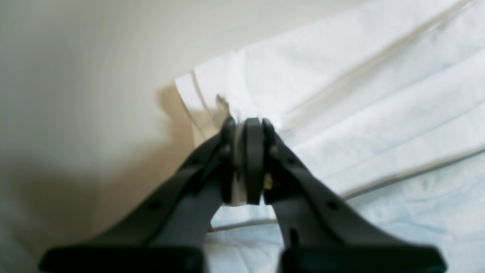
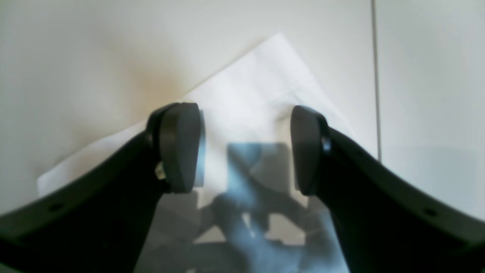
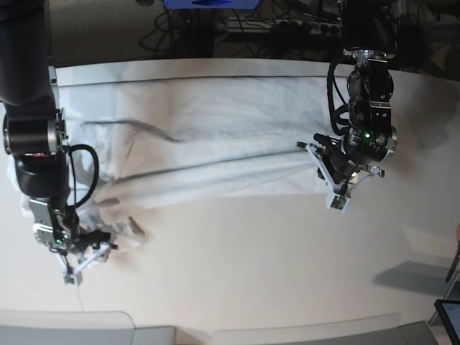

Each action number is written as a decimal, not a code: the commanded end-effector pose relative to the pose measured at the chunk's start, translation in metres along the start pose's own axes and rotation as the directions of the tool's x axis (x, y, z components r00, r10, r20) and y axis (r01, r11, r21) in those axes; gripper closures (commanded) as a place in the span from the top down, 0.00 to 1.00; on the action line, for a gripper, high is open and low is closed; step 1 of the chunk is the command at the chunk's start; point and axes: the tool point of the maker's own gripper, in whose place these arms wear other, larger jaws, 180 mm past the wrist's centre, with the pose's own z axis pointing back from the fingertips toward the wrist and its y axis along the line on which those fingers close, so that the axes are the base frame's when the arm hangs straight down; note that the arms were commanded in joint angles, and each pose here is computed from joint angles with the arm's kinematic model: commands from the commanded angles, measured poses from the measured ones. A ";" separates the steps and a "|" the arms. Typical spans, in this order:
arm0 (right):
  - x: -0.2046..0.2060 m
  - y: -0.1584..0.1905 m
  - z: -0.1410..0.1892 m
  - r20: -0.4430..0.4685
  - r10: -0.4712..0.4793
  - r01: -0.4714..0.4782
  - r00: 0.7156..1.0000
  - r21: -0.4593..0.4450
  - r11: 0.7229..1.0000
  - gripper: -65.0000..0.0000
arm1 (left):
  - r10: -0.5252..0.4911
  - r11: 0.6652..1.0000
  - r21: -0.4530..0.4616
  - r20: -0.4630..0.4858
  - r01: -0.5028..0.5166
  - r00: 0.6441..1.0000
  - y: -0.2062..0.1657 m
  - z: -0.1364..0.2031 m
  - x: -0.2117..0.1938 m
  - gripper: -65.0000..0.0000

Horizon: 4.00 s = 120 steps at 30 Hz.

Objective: Fold the T-shirt properly
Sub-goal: 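Open the right gripper and move it to the loose sleeve fabric, then lower the right gripper and grasp the loose sleeve fabric, then fold the grasped fabric with the right gripper toward the collar edge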

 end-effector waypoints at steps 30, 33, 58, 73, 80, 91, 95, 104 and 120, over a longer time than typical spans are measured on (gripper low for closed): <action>0.006 0.001 0.003 0.004 0.001 -0.001 1.000 0.009 1.000 0.00 | -0.010 1.000 0.027 0.040 0.009 0.999 0.010 0.007 0.014 0.00; 0.024 0.008 0.008 0.045 0.020 -0.021 0.999 0.021 1.000 0.00 | -0.010 1.000 0.027 0.040 0.009 0.999 0.010 0.007 0.014 0.00; 0.006 0.042 0.007 0.005 0.071 -0.071 0.997 0.077 0.995 0.77 | -0.010 1.000 0.027 0.041 0.009 0.999 0.010 0.007 0.015 0.00; -0.008 0.043 0.007 -0.048 0.056 -0.052 0.997 0.085 0.995 0.00 | -0.026 0.999 0.036 0.085 0.023 0.996 0.009 0.017 0.027 0.00; 0.008 0.008 0.019 -0.039 -0.074 0.076 0.997 0.054 0.996 0.00 | -0.027 0.999 0.033 0.077 0.025 0.997 0.008 0.016 0.023 0.00; 0.057 0.031 0.080 0.089 0.067 -0.074 0.994 0.072 0.995 0.00 | -0.034 0.999 0.031 0.079 0.031 0.996 0.006 0.016 0.025 0.00; 0.059 0.021 0.103 0.104 -0.005 0.003 0.995 0.027 1.000 0.00 | -0.035 0.999 0.030 0.077 0.033 0.996 0.005 0.016 0.024 0.00; 0.038 -0.005 0.158 0.119 -0.060 0.064 0.991 -0.034 0.997 0.00 | -0.036 0.999 0.027 0.077 0.034 0.996 0.004 0.016 0.024 0.00; -0.046 0.006 0.213 0.120 -0.089 0.097 0.989 -0.062 0.993 0.00 | -0.171 0.985 0.021 0.094 0.170 0.981 -0.013 0.029 0.026 0.00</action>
